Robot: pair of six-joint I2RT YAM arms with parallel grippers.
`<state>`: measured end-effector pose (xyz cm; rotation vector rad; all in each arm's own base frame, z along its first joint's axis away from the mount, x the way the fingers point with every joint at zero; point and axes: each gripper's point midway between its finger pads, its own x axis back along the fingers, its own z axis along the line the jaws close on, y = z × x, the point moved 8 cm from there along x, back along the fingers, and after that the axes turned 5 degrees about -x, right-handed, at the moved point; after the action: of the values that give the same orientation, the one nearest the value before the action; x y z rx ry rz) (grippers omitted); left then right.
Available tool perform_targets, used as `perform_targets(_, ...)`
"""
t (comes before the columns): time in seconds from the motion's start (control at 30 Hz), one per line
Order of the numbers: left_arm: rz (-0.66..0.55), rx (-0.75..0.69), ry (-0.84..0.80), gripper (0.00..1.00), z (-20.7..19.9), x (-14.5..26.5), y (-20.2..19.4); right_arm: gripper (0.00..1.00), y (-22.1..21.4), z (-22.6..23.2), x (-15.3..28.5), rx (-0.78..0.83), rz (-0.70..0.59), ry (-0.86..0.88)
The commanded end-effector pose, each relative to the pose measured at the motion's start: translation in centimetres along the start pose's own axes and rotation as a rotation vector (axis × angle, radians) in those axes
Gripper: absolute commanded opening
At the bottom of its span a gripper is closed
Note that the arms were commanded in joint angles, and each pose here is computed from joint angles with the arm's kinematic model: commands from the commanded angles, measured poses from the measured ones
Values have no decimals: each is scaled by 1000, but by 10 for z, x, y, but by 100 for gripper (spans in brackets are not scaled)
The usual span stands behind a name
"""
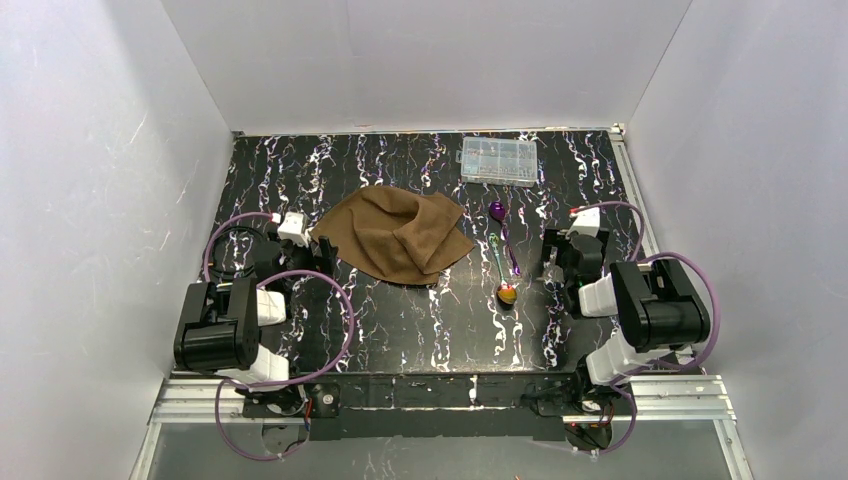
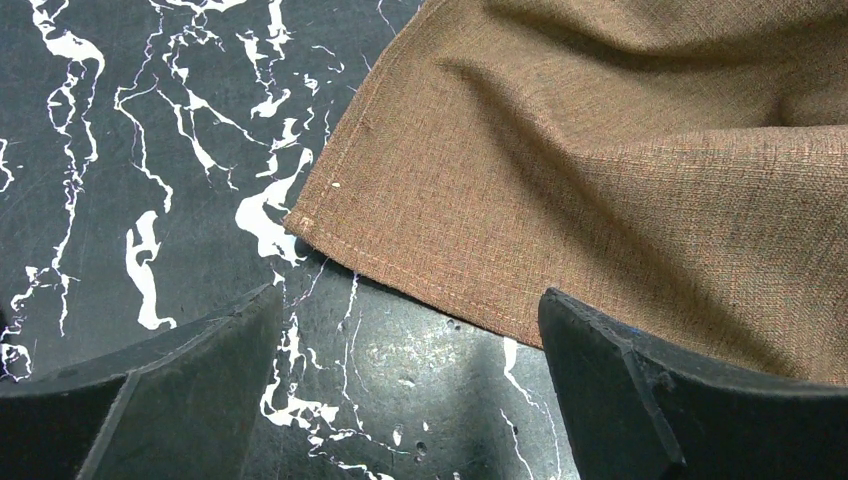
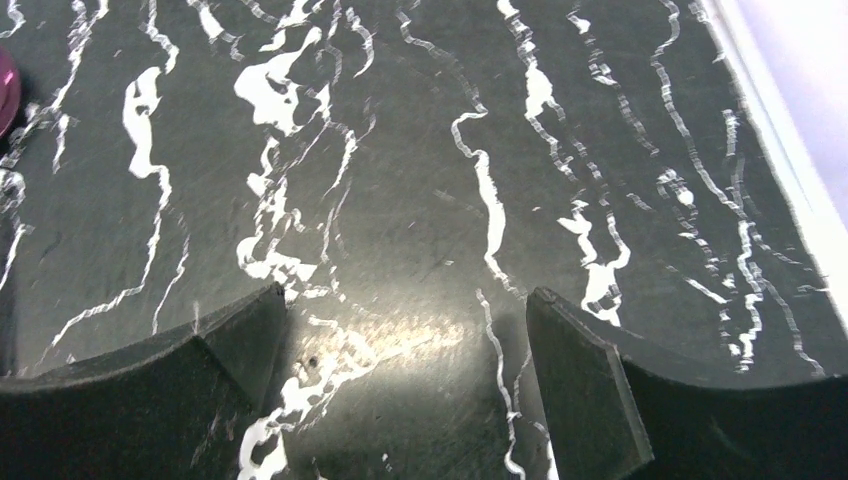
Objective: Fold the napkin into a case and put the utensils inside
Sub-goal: Pick up the rectangle-folded napkin from the center of the board.
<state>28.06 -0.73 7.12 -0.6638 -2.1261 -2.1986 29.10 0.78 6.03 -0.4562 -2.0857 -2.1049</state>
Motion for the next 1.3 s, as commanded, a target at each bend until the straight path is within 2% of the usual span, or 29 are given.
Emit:
perform_targets(0.0,-39,-9,18,99,4,-2,24,99,45,-8,-7,-58,-11,-199)
perform_targets(0.07,30,36,-6,98,7,-2,39,99,74,-6,-9,-95,-11,-216)
perform_targets(0.17,191,128,-57,99,7,-1,76,99,118,8,-6,-89,-7,-106)
perform_targets(0.27,283,117,-120,99,7,6,110,99,154,27,-7,-263,-32,13)
perform_targets(0.33,347,113,-195,99,3,12,131,99,171,39,-7,-490,30,140)
perform_targets(0.37,361,100,-227,99,3,14,147,99,178,44,-8,-552,73,227)
perform_targets(0.47,426,72,-294,99,2,20,162,99,191,68,-7,-627,141,522)
perform_targets(0.5,432,51,-304,98,3,21,164,99,195,86,-4,-580,151,557)
perform_targets(0.57,455,17,-324,98,5,21,165,99,191,125,14,-361,184,497)
perform_targets(0.63,503,31,-312,99,9,17,165,99,178,154,35,-195,214,482)
perform_targets(0.7,579,68,-303,99,13,9,158,99,164,170,57,-97,214,458)
perform_targets(0.83,689,84,-280,96,22,-4,139,99,140,191,103,52,182,483)
perform_targets(0.97,773,-37,-369,96,28,-4,119,99,116,211,142,202,197,530)
perform_targets(1.07,864,-69,-389,94,35,-7,110,96,100,228,169,275,190,577)
perform_targets(1.27,935,26,-358,87,39,-25,99,91,73,257,185,323,224,656)
